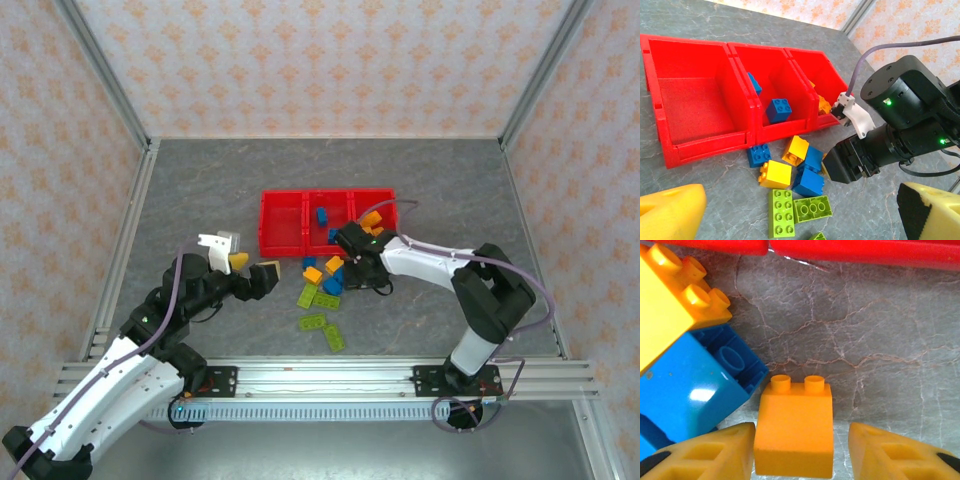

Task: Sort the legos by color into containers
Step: Pick up the lego from the center of the table.

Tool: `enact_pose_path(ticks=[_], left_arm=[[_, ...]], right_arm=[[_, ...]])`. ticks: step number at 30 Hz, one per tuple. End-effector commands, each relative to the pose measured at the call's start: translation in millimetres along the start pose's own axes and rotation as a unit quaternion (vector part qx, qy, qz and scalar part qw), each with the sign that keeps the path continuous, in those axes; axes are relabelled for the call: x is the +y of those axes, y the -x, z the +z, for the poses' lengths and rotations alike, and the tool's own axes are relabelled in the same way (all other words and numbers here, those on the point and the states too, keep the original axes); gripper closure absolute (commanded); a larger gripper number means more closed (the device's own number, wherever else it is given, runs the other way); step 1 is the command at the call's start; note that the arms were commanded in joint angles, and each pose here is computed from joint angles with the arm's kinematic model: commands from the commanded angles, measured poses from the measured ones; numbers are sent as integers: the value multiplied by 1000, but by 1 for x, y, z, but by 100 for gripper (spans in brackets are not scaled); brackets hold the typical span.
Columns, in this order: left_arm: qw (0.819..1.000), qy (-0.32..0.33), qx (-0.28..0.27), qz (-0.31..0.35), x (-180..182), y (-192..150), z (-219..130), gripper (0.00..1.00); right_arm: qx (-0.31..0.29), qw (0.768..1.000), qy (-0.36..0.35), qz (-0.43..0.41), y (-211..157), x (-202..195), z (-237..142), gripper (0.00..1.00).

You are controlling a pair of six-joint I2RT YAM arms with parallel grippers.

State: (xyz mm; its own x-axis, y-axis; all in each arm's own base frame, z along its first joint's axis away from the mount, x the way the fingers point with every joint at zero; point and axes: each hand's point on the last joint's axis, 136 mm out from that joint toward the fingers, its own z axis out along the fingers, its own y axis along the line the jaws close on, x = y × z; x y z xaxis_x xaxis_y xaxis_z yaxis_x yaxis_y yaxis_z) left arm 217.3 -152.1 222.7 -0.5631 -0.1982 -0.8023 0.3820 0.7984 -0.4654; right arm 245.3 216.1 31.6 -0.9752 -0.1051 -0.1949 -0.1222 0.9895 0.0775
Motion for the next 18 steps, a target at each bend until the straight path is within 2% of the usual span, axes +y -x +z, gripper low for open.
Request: enact_pose_path(ticks=[1,9,18], left_arm=[[1000,-16,-8,16,-7,4,0,1],[1000,-13,-10,15,-6,4,-1,1],[1000,-6,-14,14,-4,5,-2,1]], right_arm=[[-20,1000,-15,-4,10,-1,-2,53],[-29,999,-20,-9,16,-1,-11,62],[-133,991,-29,-3,62,-3,-87,63]])
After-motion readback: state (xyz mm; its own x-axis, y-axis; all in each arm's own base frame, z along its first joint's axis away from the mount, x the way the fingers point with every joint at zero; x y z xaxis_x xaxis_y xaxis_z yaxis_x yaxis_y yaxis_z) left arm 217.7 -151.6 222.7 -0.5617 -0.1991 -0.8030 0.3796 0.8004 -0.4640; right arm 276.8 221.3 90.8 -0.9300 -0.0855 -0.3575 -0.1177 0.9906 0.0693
